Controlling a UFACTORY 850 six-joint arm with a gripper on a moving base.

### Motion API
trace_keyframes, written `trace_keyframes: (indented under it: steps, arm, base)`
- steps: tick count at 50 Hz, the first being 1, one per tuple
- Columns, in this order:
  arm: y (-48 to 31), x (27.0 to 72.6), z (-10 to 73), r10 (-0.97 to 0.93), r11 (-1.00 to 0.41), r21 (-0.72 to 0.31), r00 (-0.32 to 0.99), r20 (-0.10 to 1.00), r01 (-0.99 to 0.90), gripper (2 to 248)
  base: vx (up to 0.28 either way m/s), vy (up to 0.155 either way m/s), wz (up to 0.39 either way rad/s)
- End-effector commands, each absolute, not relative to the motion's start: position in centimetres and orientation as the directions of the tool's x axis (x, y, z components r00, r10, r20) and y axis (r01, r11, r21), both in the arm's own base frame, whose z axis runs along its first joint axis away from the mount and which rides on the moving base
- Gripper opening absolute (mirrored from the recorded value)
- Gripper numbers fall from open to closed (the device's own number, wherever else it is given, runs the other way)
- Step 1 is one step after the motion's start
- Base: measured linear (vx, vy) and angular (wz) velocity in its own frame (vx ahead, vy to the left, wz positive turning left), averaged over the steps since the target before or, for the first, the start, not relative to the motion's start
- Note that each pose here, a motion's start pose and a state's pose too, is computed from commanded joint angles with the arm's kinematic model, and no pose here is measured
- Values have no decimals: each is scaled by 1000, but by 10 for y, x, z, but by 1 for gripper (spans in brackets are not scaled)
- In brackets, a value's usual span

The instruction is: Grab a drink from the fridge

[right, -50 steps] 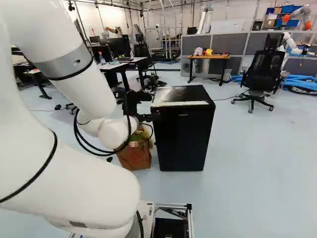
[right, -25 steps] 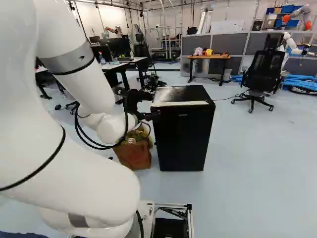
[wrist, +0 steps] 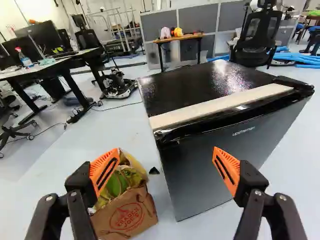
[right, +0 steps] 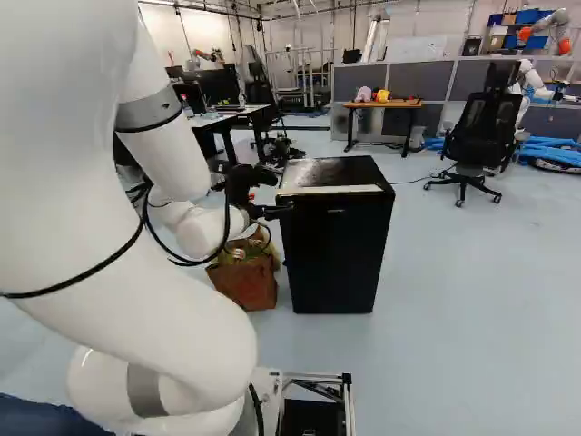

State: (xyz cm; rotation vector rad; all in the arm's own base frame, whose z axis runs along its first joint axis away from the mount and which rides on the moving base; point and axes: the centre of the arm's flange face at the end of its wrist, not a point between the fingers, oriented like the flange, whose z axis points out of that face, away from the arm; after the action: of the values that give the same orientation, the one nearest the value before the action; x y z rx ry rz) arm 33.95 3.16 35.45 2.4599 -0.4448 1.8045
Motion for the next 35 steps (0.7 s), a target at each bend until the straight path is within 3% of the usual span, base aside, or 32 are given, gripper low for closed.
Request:
trace_keyframes:
  steps: [35]
  arm:
    - [43, 364, 330, -193, -923, -104, 213, 958, -369, 247]
  base:
    - [0, 0, 0]
